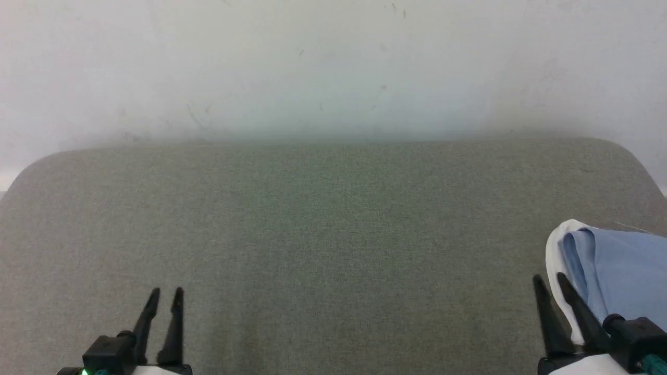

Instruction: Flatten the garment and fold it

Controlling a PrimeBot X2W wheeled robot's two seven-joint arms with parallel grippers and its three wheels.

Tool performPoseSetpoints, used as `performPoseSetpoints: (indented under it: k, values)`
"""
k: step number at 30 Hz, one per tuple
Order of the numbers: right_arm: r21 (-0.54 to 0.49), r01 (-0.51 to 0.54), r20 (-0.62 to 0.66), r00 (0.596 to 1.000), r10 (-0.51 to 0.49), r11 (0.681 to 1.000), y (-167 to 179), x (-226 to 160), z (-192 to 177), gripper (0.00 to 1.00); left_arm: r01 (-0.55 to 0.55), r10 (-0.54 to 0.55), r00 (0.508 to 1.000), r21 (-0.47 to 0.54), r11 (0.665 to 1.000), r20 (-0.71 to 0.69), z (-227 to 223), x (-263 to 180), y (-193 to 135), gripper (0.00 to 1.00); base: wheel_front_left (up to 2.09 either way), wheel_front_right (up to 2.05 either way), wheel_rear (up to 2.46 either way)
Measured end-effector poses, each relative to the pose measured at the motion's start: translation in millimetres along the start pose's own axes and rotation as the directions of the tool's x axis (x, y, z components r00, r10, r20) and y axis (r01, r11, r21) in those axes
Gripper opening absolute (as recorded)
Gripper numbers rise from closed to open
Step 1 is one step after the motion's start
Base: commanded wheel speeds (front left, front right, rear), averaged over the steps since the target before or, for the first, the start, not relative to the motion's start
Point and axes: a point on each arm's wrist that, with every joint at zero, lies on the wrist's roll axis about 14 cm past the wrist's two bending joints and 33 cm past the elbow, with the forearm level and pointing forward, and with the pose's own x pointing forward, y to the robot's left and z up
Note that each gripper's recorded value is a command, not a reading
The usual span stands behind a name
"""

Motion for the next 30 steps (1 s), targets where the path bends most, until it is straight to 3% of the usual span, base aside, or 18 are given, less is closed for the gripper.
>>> performPoseSetpoints:
  k: [30]
  values:
    - [-0.015,-0.012,-0.019,1.0,0.012,1.0,3.1,9.7,-3.2,0.0,0.004,-0.004,0.999,0.005,1.0,-0.033,-2.6,6.5,-8.8,0.0,0.0,0.0,0.0]
